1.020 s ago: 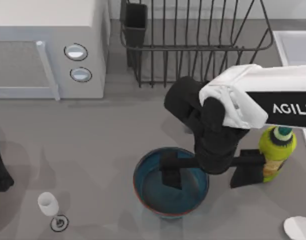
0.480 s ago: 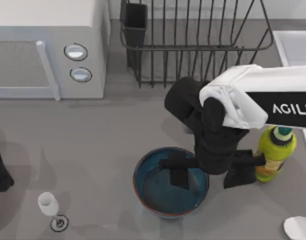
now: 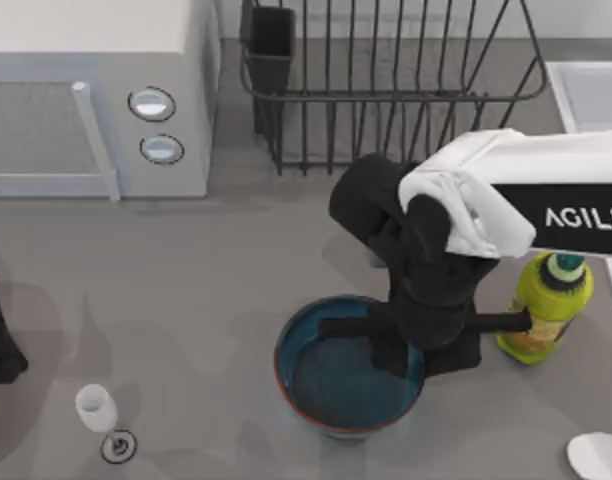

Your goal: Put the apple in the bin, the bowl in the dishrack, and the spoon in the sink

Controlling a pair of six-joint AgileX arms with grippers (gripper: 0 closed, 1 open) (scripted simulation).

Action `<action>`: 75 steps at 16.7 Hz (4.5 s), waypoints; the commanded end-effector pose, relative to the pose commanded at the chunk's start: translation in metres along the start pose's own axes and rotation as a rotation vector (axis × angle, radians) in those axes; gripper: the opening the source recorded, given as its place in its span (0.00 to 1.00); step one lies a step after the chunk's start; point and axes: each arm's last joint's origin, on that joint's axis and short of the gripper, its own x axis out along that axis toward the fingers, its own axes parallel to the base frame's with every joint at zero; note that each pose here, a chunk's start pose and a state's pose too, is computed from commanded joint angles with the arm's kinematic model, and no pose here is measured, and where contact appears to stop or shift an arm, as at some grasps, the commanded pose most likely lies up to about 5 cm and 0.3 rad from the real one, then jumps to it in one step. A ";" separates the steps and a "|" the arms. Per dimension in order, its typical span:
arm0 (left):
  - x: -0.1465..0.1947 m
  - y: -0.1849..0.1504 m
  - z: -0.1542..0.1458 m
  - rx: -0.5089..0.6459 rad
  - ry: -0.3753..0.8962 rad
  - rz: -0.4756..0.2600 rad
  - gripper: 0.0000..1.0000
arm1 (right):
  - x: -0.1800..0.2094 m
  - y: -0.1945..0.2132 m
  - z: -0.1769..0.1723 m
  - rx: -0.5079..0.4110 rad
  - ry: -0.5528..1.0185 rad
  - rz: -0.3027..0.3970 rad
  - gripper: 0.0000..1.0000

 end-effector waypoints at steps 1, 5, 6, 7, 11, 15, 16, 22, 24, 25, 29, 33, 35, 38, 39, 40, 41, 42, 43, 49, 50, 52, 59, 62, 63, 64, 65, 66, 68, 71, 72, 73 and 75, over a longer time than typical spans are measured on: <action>0.000 0.000 0.000 0.000 0.000 0.000 1.00 | 0.000 0.000 0.000 0.000 0.000 0.000 0.00; 0.000 0.000 0.000 0.000 0.000 0.000 1.00 | 0.000 0.000 0.000 0.000 0.000 0.000 0.00; 0.000 0.000 0.000 0.000 0.000 0.000 1.00 | 0.000 0.000 0.000 0.000 0.000 0.000 0.00; 0.000 0.000 0.000 0.000 0.000 0.000 1.00 | 0.000 0.000 0.000 0.000 0.000 0.000 0.00; 0.000 0.000 0.000 0.000 0.000 0.000 1.00 | -0.006 0.010 -0.007 -0.016 -0.006 0.004 0.00; 0.000 0.000 0.000 0.000 0.000 0.000 1.00 | -0.033 0.040 -0.029 -0.061 -0.030 0.020 0.00; 0.000 0.000 0.000 0.000 0.000 0.000 1.00 | -0.040 0.044 -0.034 -0.068 -0.034 0.020 0.00; 0.000 0.000 0.000 0.000 0.000 0.000 1.00 | -0.080 0.027 -0.024 -0.042 -0.022 -0.003 0.00; 0.000 0.000 0.000 0.000 0.000 0.000 1.00 | -0.092 0.013 -0.012 -0.020 -0.013 -0.001 0.00; 0.000 0.000 0.000 0.000 0.000 0.000 1.00 | -0.096 0.007 -0.006 -0.010 -0.009 0.001 0.00; 0.000 0.000 0.000 0.000 0.000 0.000 1.00 | -0.101 0.001 0.000 -0.001 -0.002 0.001 0.00; 0.000 0.000 0.000 0.000 0.000 0.000 1.00 | -0.100 0.003 -0.001 -0.014 -0.020 -0.002 0.00; 0.000 0.000 0.000 0.000 0.000 0.000 1.00 | -0.106 0.008 -0.001 -0.055 -0.104 0.004 0.00; 0.000 0.000 0.000 0.000 0.000 0.000 1.00 | -0.124 0.019 -0.002 -0.145 -0.344 0.019 0.00; 0.000 0.000 0.000 0.000 0.000 0.000 1.00 | -0.133 0.024 -0.004 -0.174 -0.445 0.021 0.00; 0.000 0.000 0.000 0.000 0.000 0.000 1.00 | -0.143 0.028 -0.005 -0.200 -0.554 0.022 0.00; 0.000 0.000 0.000 0.000 0.000 0.000 1.00 | -0.155 0.032 -0.008 -0.219 -0.666 0.022 0.00; 0.000 0.000 0.000 0.000 0.000 0.000 1.00 | -0.168 0.036 -0.012 -0.231 -0.782 0.022 0.00; 0.000 0.000 0.000 0.000 0.000 0.000 1.00 | -0.182 0.039 -0.016 -0.233 -0.901 0.022 0.00; 0.000 0.000 0.000 0.000 0.000 0.000 1.00 | -0.265 0.037 -0.059 -0.072 -1.454 0.003 0.00; 0.000 0.000 0.000 0.000 0.000 0.000 1.00 | -0.274 0.035 -0.066 -0.040 -1.499 -0.005 0.00; 0.000 0.000 0.000 0.000 0.000 0.000 1.00 | -0.286 0.030 -0.078 0.005 -1.553 -0.017 0.00; 0.000 0.000 0.000 0.000 0.000 0.000 1.00 | -0.290 0.028 -0.079 0.027 -1.570 -0.024 0.00; 0.000 0.000 0.000 0.000 0.000 0.000 1.00 | -0.272 0.035 -0.053 0.019 -1.563 -0.032 0.00; 0.000 0.000 0.000 0.000 0.000 0.000 1.00 | -0.260 0.039 -0.038 0.016 -1.560 -0.036 0.00; 0.000 0.000 0.000 0.000 0.000 0.000 1.00 | -0.247 0.044 -0.023 0.014 -1.557 -0.037 0.00; 0.000 0.000 0.000 0.000 0.000 0.000 1.00 | -0.231 0.050 -0.007 0.014 -1.558 -0.036 0.00; 0.000 0.000 0.000 0.000 0.000 0.000 1.00 | -0.215 0.054 0.010 0.020 -1.564 -0.029 0.00; 0.000 0.000 0.000 0.000 0.000 0.000 1.00 | -0.182 0.057 0.043 0.039 -1.588 -0.007 0.00; 0.000 0.000 0.000 0.000 0.000 0.000 1.00 | -0.129 0.044 0.090 0.039 -1.592 -0.006 0.00; 0.000 0.000 0.000 0.000 0.000 0.000 1.00 | -0.114 0.036 0.102 0.034 -1.586 -0.011 0.00; 0.000 0.000 0.000 0.000 0.000 0.000 1.00 | -0.102 0.029 0.111 0.028 -1.580 -0.016 0.00; 0.000 0.000 0.000 0.000 0.000 0.000 1.00 | -0.090 0.022 0.118 0.023 -1.571 -0.022 0.00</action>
